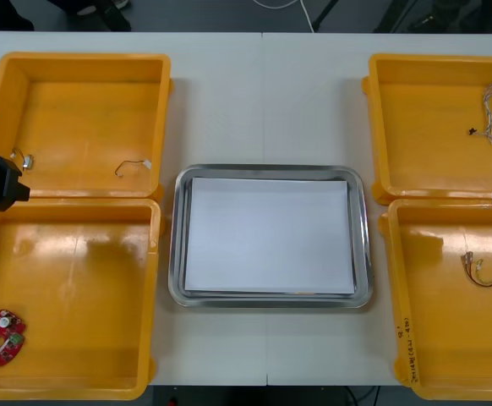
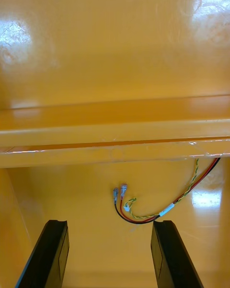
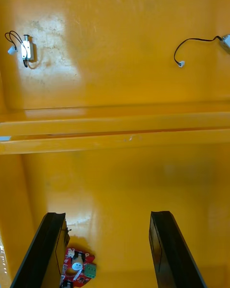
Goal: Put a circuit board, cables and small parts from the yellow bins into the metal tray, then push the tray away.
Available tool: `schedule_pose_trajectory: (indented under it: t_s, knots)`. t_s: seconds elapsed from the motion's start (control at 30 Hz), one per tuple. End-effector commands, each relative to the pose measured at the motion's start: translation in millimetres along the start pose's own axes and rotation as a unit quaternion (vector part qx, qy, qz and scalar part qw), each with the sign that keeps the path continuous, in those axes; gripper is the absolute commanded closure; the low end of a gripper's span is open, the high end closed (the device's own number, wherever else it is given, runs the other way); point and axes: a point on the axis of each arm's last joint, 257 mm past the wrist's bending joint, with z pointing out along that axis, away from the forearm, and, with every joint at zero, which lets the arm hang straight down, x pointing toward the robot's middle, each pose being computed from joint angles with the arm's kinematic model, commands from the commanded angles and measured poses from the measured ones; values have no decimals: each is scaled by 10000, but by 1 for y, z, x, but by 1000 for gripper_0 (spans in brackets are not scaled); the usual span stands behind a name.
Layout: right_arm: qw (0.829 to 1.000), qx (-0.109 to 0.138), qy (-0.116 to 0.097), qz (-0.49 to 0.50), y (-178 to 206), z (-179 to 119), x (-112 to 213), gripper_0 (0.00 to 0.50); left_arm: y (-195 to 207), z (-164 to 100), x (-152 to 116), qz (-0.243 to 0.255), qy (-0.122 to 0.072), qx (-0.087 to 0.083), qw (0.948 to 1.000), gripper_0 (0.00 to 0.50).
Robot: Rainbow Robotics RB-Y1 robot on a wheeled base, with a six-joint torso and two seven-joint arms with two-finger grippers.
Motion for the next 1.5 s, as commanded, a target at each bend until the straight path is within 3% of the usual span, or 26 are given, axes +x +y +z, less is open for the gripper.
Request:
schedule_pose_trajectory:
  t_s: [0.03, 0.63, 0.67, 0.93, 1.27, 1.5]
  knots:
    - [9995, -6, -39, -307, 5, 0, 1, 0, 12, -11, 0, -273, -66, -182, 9994, 0]
    - [9995, -6, -39, -307, 5, 0, 1, 0, 12, -11, 0, -273, -66, -182, 9994, 0]
    - [9995, -6, -39, -307, 5, 0, 1, 0, 2, 5, 18, -356, 181, -12, 9992, 0]
    - [9988, -38, -388, -288, 6, -6, -17, 0, 0, 5, 18, -389, 192, 36, 9991, 0]
    - [9990, 8, -433, -142, 0, -9, -19, 0, 8, -4, 14, -289, 90, -126, 9995, 0]
    - [9992, 175, -354, 50, -19, -10, -9, 0, 17, -9, 23, -333, 61, -245, 9991, 0]
